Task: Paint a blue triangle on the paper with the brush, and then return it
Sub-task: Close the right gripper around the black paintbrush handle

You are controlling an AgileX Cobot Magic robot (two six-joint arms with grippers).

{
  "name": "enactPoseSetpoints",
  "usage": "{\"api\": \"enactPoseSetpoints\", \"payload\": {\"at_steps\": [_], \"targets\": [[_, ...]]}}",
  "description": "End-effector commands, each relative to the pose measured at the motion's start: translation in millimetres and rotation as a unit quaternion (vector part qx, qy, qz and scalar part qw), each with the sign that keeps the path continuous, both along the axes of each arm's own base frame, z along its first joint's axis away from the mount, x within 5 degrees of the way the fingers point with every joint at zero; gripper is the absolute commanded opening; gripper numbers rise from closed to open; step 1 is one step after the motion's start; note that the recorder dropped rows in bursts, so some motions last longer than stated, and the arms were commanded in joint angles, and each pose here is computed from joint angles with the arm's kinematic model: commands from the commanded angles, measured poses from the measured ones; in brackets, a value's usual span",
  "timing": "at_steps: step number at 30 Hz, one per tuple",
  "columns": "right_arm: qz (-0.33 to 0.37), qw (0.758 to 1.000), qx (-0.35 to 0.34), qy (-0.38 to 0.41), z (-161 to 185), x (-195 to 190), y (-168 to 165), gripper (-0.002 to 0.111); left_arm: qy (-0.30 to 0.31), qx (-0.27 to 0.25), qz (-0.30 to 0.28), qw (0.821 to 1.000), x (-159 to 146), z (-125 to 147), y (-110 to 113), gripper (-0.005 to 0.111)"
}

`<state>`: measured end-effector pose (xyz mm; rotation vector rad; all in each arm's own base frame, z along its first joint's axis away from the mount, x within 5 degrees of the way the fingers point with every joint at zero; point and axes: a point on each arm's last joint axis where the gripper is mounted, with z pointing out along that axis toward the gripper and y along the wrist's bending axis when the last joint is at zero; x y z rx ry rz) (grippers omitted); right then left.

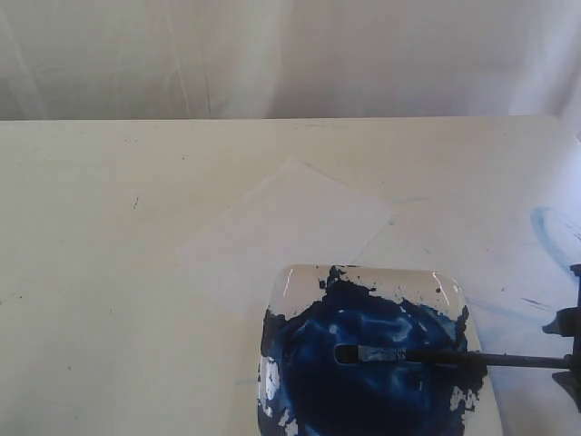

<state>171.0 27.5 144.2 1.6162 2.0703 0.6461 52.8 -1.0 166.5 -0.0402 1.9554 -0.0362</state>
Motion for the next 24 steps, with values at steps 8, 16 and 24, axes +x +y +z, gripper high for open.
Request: {"api": "enactPoseSetpoints", "payload": {"at_steps": [8,16,24], "targets": [[0.001,1.000,-0.011,0.019,-8.5,2.4,-0.3,0.046,0.005,-0.003,0.002,1.000,0.0,-1.9,0.1,0.000],[-0.002,1.000,-0.018,0.013,-8.9,4.1,-1.6,0.046,0.005,-0.003,0.002,1.000,0.0,-1.9,0.1,0.000],[-0.002,1.000,-0.018,0.013,-8.9,4.1,-1.6,0.045,0.005,-0.003,0.002,1.000,0.0,-1.9,0.1,0.000]]}}
